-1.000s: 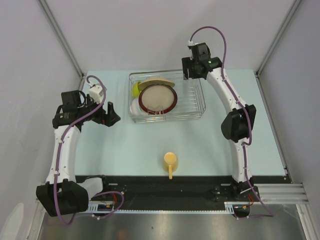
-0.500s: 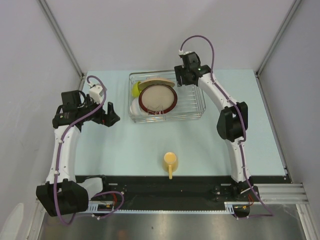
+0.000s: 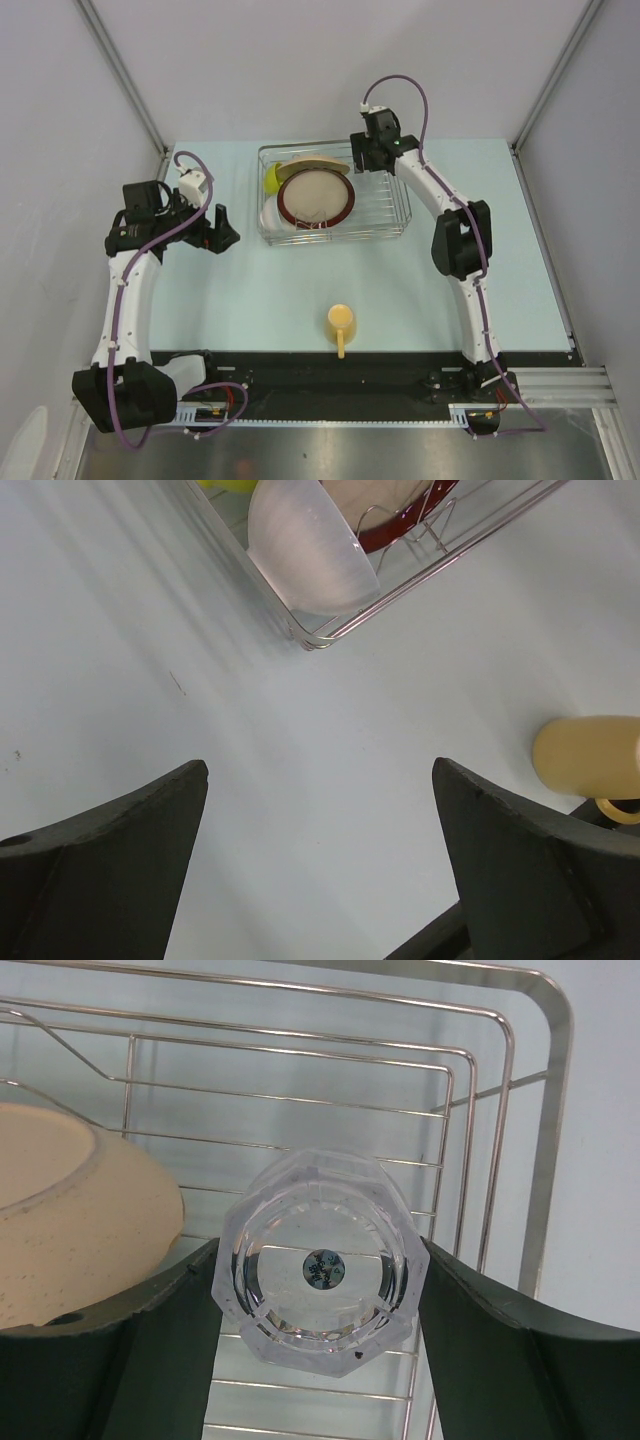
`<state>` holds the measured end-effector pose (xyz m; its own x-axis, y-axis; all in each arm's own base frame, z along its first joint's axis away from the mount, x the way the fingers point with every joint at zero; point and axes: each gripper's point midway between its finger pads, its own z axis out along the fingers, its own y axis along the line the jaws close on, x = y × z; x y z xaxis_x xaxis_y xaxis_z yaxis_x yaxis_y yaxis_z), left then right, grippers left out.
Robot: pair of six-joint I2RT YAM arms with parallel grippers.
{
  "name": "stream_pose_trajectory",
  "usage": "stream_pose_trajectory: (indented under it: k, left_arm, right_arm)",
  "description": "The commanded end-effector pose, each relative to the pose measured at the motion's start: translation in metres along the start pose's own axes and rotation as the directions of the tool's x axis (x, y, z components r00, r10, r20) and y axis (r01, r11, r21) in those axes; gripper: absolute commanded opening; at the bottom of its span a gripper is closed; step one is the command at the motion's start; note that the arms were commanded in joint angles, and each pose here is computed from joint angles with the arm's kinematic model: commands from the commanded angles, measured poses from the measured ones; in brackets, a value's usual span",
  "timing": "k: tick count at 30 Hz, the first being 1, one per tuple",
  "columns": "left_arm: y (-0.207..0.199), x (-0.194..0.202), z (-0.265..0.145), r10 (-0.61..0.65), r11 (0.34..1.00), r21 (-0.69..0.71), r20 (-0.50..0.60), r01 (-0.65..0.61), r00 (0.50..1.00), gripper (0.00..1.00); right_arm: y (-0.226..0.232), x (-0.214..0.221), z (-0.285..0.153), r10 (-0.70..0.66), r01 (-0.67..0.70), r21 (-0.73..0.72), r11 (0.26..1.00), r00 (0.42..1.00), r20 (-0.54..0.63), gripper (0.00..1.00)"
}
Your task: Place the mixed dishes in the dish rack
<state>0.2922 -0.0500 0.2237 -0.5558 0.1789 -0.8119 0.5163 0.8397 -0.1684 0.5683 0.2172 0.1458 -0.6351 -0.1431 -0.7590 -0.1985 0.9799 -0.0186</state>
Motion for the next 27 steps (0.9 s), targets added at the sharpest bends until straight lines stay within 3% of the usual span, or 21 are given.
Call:
stream_pose_trajectory:
  k: [1, 7, 10, 14, 16, 18, 22, 24, 25, 27]
  left_arm:
    - [0.004, -0.006, -0.005, 0.033, 0.999, -0.019, 0.020, -0.033, 0.999, 0.99]
    - [0.004, -0.005, -0.005, 0.037, 0.999, -0.023, 0.020, -0.037, 0.999, 0.99]
    - [0.004, -0.004, -0.005, 0.036, 0.999, -0.025, 0.019, -0.035, 0.999, 0.99]
    - [0.004, -0.003, -0.005, 0.035, 0.999, -0.023, 0.019, -0.034, 0.999, 0.99]
    - [0.003, -0.002, -0.004, 0.031, 0.999, -0.022, 0.016, -0.031, 0.999, 0.99]
    - [0.002, -0.001, -0.004, 0.031, 0.999, -0.019, 0.016, -0.031, 0.999, 0.99]
    - [0.002, -0.002, -0.005, 0.030, 0.999, -0.017, 0.021, -0.030, 0.999, 0.99]
    - [0.001, -0.003, -0.006, 0.031, 0.999, -0.018, 0.024, -0.031, 0.999, 0.99]
    - [0.000, -0.004, -0.007, 0.033, 0.999, -0.016, 0.028, -0.033, 0.999, 0.99]
    - [-0.001, -0.004, -0.008, 0.036, 0.999, -0.019, 0.030, -0.036, 0.999, 0.99]
  right_arm:
    - [-0.001, -0.001, 0.018, 0.043, -0.043, -0.009, 0.999, 0.999, 0.020, 0.00]
    - [-0.005, 0.011, 0.025, 0.056, -0.056, -0.006, 0.998, 0.998, -0.011, 0.00]
    - [-0.008, 0.014, 0.027, 0.068, -0.068, -0.004, 0.998, 0.997, -0.021, 0.08]
    - [-0.009, 0.016, 0.027, 0.075, -0.075, 0.000, 0.997, 0.997, -0.025, 0.36]
    - [-0.010, 0.012, 0.022, 0.072, -0.072, 0.006, 0.997, 0.997, -0.014, 0.40]
    - [-0.011, 0.002, 0.014, 0.072, -0.072, 0.008, 0.997, 0.997, 0.012, 0.55]
    - [-0.011, -0.014, -0.002, 0.066, -0.066, 0.000, 0.998, 0.996, 0.056, 0.69]
    - [-0.011, -0.022, -0.009, 0.064, -0.064, -0.001, 0.998, 0.995, 0.072, 0.80]
    - [-0.012, -0.027, -0.014, 0.059, -0.059, -0.002, 0.998, 0.995, 0.083, 0.99]
    - [-0.013, -0.032, -0.018, 0.058, -0.058, -0.003, 0.998, 0.995, 0.087, 1.00]
